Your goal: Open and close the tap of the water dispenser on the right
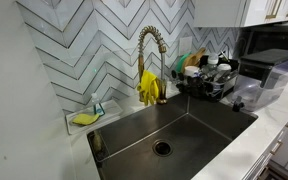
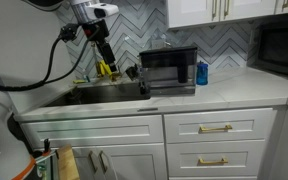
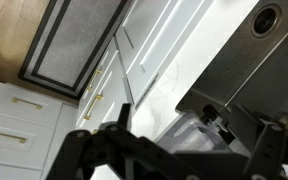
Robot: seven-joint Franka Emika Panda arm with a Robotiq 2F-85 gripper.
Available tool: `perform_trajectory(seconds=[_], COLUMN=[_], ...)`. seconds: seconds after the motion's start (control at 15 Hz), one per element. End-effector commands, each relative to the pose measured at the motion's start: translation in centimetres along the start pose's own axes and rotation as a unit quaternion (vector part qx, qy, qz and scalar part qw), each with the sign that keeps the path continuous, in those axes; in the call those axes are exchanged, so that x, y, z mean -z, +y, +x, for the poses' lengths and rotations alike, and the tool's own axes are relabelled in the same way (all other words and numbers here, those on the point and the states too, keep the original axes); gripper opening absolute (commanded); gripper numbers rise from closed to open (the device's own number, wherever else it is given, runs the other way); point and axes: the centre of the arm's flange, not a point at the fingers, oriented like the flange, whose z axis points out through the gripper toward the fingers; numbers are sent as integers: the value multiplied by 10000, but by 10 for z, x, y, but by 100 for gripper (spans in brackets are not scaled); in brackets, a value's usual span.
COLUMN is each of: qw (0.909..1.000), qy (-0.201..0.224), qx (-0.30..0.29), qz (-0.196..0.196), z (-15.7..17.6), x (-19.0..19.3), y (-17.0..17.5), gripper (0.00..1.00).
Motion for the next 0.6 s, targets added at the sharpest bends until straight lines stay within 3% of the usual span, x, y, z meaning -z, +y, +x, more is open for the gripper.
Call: perform_trajectory(seconds=[0.0,0.33,0.53], qw=[9963,9745,9550], qy=[-27,169,714], qx=[855,2231,2836], qz=[76,-144,-493], z=[23,37,46], x=[-3,-16,-34], y=[-56,-153,-195], gripper=[100,100,100])
